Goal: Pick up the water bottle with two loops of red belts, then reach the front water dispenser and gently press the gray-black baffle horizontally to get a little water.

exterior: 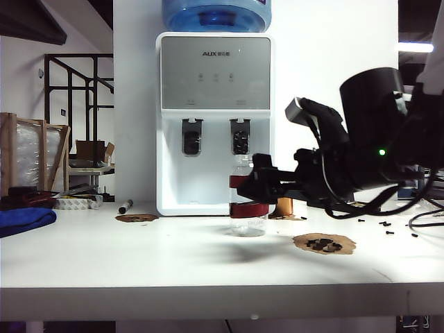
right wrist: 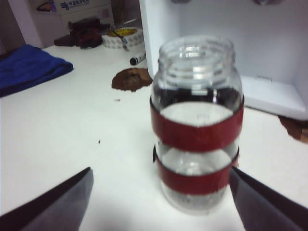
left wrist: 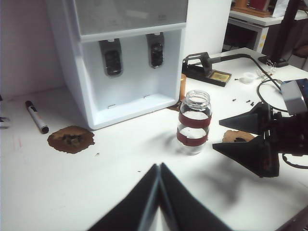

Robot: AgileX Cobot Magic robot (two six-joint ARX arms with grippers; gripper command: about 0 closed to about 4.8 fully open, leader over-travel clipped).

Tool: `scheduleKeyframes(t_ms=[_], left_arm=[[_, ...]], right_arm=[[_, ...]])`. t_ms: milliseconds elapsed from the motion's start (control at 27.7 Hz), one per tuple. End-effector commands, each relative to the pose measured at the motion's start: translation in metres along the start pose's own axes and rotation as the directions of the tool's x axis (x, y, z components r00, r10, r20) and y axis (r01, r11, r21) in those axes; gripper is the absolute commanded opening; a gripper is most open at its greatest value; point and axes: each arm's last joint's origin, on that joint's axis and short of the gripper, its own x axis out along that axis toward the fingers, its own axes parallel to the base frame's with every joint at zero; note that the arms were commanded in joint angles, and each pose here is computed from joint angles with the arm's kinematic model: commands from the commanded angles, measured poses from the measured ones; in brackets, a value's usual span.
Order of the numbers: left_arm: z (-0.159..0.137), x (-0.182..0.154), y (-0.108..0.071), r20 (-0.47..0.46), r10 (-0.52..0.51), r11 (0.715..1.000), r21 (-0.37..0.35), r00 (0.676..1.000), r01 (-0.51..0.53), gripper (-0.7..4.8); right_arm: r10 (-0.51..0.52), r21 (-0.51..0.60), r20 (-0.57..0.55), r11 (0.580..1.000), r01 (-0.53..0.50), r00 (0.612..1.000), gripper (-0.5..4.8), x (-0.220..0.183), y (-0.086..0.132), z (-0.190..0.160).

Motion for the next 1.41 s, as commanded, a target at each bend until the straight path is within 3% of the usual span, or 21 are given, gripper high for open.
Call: scheduleKeyframes(t_ms=[36,289,1408], left_arm=[[0.002,0.000,0.000,0.008,-0.003,1.000,0.000,1.000,0.003,-0.04],[0.002,-0.001,0.000,0.013,-0.004,1.000,0.000,1.000,0.004,-0.04],[0.001,-0.002,0.000,0.001,-0.004,1.000,0.000,1.000,0.004,-0.04]], right_arm=[[-0.015,-0.037,0.009,0.999,0.015,1.000,4.79,0.007,-0.002,0.004],[-0.051,-0.026,-0.007,0.998,0.051,0.999,4.79,0.017,-0.012,0.001],[-0.030,-0.021,-0.013,0.999,0.030,0.999,4.79,0.057,-0.033,0.009]])
